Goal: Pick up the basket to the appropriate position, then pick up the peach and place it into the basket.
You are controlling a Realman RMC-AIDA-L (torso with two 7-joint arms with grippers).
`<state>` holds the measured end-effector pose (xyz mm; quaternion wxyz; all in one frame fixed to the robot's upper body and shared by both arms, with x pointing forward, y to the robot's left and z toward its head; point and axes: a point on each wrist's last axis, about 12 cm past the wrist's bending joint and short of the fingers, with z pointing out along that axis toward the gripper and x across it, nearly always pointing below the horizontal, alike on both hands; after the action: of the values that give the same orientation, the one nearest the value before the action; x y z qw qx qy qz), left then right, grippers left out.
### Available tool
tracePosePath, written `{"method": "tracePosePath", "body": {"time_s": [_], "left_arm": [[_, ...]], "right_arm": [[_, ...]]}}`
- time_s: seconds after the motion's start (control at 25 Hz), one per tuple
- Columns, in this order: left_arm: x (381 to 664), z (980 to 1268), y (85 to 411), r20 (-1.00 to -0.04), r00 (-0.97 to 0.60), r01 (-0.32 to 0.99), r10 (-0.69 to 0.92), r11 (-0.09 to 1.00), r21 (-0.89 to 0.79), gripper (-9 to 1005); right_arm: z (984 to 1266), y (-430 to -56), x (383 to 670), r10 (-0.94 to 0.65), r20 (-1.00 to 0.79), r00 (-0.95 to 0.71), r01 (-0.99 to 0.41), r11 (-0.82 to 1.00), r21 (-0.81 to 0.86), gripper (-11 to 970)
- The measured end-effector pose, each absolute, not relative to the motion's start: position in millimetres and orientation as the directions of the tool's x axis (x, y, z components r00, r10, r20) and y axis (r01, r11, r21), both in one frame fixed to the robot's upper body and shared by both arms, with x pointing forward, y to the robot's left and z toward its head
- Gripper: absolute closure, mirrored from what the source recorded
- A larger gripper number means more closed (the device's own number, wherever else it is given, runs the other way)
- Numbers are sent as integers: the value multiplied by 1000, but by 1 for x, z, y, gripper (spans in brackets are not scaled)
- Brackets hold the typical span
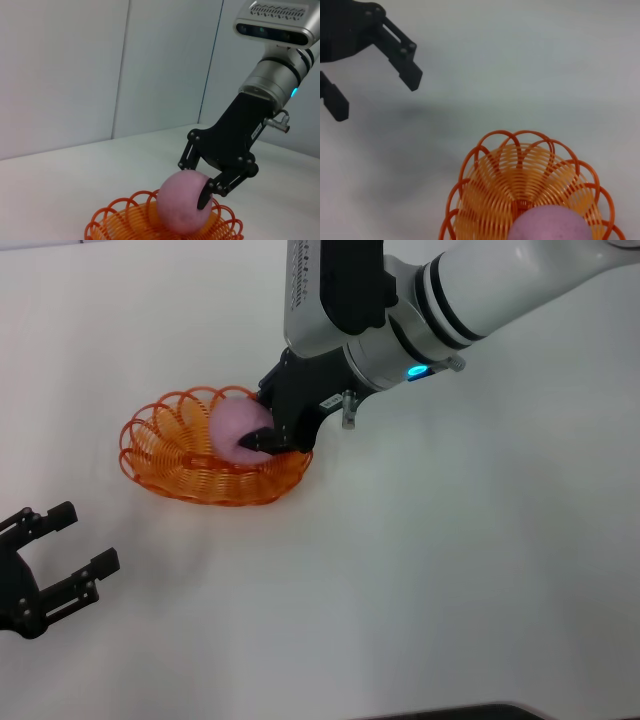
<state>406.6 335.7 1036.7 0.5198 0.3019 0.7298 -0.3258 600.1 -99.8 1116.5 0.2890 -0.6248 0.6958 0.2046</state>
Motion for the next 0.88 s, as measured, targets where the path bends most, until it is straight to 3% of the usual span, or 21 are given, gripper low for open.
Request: {"method": "tracePosePath", "body": {"time_s": [0.16, 0.36, 0.48, 0.72, 0.88], "left_arm": [[406, 1037, 336, -955, -278, 779, 102, 606, -162, 246], [406, 1036, 336, -955, -279, 778, 102, 606, -163, 246], [406, 1037, 336, -955, -279, 778, 102, 606, -163, 246], [406, 1037, 336, -955, -278, 779, 101, 606, -163, 245], [406, 1037, 336, -954, -283, 778, 96, 605, -170, 245]], "right_arm": [[1117, -99, 600, -745, -665, -53, -988, 138, -75, 718], [1117, -99, 600, -745, -665, -53, -988, 138, -75, 502], [1117, -99, 600, -744, -666, -54, -987, 140, -77, 254], [1117, -99, 600, -736, -674, -60, -987, 146, -71, 65], [1118, -102, 598, -712, -699, -69, -986, 155, -60, 13]]}}
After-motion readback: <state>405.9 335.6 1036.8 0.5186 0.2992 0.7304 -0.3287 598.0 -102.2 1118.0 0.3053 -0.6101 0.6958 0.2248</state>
